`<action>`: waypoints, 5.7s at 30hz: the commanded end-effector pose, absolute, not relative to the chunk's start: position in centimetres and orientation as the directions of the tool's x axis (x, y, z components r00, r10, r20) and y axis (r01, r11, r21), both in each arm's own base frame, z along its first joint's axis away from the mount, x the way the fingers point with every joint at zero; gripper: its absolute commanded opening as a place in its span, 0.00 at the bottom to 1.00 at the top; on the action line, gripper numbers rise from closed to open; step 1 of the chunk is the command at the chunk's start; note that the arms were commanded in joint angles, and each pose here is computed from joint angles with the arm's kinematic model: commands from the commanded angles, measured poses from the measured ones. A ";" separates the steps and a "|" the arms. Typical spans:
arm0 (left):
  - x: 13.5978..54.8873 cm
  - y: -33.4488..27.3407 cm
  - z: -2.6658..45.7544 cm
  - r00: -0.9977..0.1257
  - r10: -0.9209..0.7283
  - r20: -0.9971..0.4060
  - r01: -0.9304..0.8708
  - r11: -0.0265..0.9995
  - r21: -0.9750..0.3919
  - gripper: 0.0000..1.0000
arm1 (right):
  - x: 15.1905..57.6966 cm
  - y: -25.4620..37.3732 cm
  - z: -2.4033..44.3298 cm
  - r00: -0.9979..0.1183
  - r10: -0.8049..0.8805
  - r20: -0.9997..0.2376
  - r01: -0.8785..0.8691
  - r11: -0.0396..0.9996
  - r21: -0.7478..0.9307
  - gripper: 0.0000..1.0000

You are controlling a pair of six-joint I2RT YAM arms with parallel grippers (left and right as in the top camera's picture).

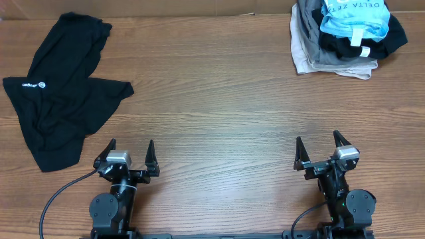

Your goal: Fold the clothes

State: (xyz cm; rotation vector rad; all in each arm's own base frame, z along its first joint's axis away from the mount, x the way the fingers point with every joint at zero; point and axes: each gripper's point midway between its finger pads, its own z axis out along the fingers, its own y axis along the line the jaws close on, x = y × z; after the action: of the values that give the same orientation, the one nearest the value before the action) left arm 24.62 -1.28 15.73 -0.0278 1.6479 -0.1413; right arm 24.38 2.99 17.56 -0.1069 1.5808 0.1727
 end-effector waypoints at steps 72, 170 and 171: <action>23.6 -0.7 27.7 0.154 -0.134 -0.979 0.069 0.990 -0.125 1.00 | 22.3 5.8 26.9 0.238 0.092 -0.967 -0.355 0.935 0.002 1.00; 47.8 -10.6 51.1 -0.333 -0.287 -0.898 0.193 0.912 -0.363 0.04 | 39.5 11.8 21.4 -0.841 -0.002 -0.542 -0.390 0.696 0.603 0.55; 47.2 -10.8 52.0 -0.311 -0.300 -0.902 0.205 0.905 -0.372 0.04 | 39.5 11.8 21.3 -0.837 -0.013 -0.546 -0.400 0.696 0.597 0.56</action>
State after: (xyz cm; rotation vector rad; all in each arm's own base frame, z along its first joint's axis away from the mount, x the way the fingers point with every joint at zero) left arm 49.73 -10.13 47.68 -0.0416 1.9367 -0.3953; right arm 39.94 11.09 21.03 -0.2146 2.4333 0.9680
